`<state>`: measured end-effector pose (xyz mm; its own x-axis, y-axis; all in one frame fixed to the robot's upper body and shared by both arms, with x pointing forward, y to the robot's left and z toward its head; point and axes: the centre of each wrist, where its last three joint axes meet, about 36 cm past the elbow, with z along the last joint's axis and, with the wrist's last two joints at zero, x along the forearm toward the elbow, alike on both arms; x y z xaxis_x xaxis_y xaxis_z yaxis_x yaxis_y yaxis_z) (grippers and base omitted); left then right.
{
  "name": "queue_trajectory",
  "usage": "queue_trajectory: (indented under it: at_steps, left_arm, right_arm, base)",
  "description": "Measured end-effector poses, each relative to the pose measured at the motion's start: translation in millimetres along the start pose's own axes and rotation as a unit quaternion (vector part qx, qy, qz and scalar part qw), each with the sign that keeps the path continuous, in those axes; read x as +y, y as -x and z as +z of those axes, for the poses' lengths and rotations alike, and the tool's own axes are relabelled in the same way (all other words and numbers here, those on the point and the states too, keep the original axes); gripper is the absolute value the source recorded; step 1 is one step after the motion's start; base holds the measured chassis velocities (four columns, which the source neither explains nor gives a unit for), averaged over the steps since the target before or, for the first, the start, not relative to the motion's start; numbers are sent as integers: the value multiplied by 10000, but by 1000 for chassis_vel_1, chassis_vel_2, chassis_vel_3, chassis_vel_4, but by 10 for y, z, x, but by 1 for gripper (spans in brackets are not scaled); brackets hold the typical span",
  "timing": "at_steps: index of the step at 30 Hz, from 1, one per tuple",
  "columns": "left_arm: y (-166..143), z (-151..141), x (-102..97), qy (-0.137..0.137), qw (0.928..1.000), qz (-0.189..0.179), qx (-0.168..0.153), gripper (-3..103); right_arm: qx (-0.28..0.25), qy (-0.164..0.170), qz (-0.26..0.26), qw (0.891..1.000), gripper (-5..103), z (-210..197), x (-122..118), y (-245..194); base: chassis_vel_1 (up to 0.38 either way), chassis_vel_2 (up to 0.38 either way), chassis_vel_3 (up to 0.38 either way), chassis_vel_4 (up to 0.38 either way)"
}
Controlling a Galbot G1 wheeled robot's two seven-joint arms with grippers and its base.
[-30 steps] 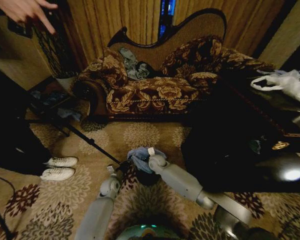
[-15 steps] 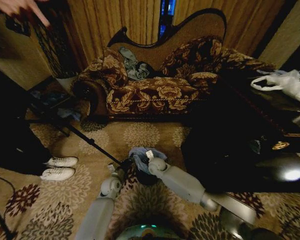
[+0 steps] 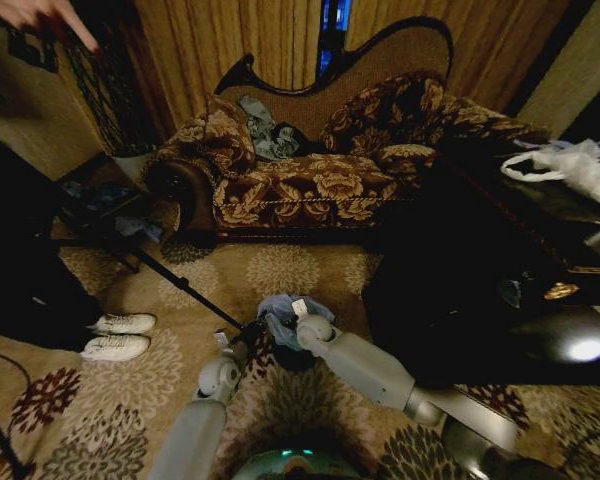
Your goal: Place a garbage bag over the trash bin.
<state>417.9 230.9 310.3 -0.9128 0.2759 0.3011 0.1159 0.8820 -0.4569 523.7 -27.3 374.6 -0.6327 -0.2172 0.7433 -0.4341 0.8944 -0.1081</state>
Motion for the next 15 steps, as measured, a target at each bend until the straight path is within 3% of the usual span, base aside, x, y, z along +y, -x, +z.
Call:
queue_trajectory:
  at_steps: [10,15]
  left_arm:
    - [152,82,215,82,9997,-221,68,0]
    - [287,287,330,94,9995,-235,210,0]
  right_arm:
    - [37,72,-2,10000,100,38,-64,0]
    - [-3,113,-59,9999,100,3,-23,-15]
  base:
    - [0,0,0,0]
    - [0,0,0,0]
